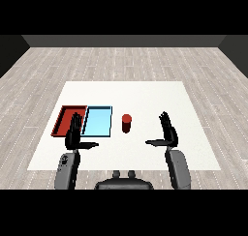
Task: Pick the red can and put it in the red box
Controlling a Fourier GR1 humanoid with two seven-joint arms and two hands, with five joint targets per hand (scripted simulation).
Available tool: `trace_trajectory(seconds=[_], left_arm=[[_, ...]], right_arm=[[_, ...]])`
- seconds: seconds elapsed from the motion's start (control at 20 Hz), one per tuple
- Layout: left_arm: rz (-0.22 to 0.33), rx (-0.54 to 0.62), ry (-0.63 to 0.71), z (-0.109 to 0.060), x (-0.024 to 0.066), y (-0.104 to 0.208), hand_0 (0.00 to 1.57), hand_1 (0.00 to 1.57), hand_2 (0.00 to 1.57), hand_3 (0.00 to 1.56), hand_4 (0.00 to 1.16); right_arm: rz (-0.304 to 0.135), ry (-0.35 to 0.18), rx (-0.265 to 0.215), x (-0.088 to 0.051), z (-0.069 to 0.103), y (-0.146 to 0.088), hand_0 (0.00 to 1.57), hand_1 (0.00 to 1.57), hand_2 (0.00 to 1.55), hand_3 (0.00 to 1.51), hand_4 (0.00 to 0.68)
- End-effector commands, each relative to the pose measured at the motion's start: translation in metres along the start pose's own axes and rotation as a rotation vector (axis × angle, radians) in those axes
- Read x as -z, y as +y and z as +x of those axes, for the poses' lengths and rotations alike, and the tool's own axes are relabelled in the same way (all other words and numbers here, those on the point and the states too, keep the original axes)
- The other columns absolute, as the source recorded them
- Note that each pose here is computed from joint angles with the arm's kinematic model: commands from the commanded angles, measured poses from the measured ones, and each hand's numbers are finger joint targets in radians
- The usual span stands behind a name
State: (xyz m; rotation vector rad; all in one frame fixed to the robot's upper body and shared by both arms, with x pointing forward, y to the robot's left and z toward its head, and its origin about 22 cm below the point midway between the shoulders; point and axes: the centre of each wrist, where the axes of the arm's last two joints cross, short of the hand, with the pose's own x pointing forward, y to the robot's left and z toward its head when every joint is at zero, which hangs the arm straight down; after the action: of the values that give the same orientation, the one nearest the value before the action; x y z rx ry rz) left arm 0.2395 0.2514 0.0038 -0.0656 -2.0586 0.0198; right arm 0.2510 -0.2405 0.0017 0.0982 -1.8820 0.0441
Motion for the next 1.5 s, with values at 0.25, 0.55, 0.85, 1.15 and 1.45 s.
trace_trajectory(seconds=[0.25, 0.55, 0.85, 1.15, 1.45], left_arm=[[0.011, -0.016, -0.02, -0.009, -0.0043, -0.004, 0.0, 0.0, 0.0, 0.0, 0.0], [0.017, -0.01, -0.004, -0.014, -0.0013, 0.005, 0.0, 0.0, 0.0, 0.0, 0.0], [0.008, -0.004, -0.012, 0.017, -0.002, 0.002, 0.0, 0.0, 0.0, 0.0, 0.0], [0.031, -0.015, -0.015, 0.01, 0.0032, -0.003, 0.0, 0.0, 0.0, 0.0, 0.0], [0.023, -0.012, -0.014, -0.008, -0.0057, 0.01, 0.0, 0.0, 0.0, 0.0, 0.0]], right_arm=[[0.015, 0.03, 0.023, 0.03, -0.02, 0.026, 0.0, 0.0, 0.0, 0.0, 0.0], [0.016, 0.077, 0.102, 0.037, -0.023, 0.045, 0.0, 0.0, 0.0, 0.0, 0.0], [0.023, 0.11, 0.16, 0.061, -0.044, 0.038, 0.0, 0.0, 0.0, 0.0, 0.0], [0.03, 0.114, 0.163, 0.048, -0.052, 0.065, 0.0, 0.0, 0.0, 0.0, 0.0], [0.018, 0.158, 0.199, 0.042, -0.072, 0.098, 0.0, 0.0, 0.0, 0.0, 0.0]])
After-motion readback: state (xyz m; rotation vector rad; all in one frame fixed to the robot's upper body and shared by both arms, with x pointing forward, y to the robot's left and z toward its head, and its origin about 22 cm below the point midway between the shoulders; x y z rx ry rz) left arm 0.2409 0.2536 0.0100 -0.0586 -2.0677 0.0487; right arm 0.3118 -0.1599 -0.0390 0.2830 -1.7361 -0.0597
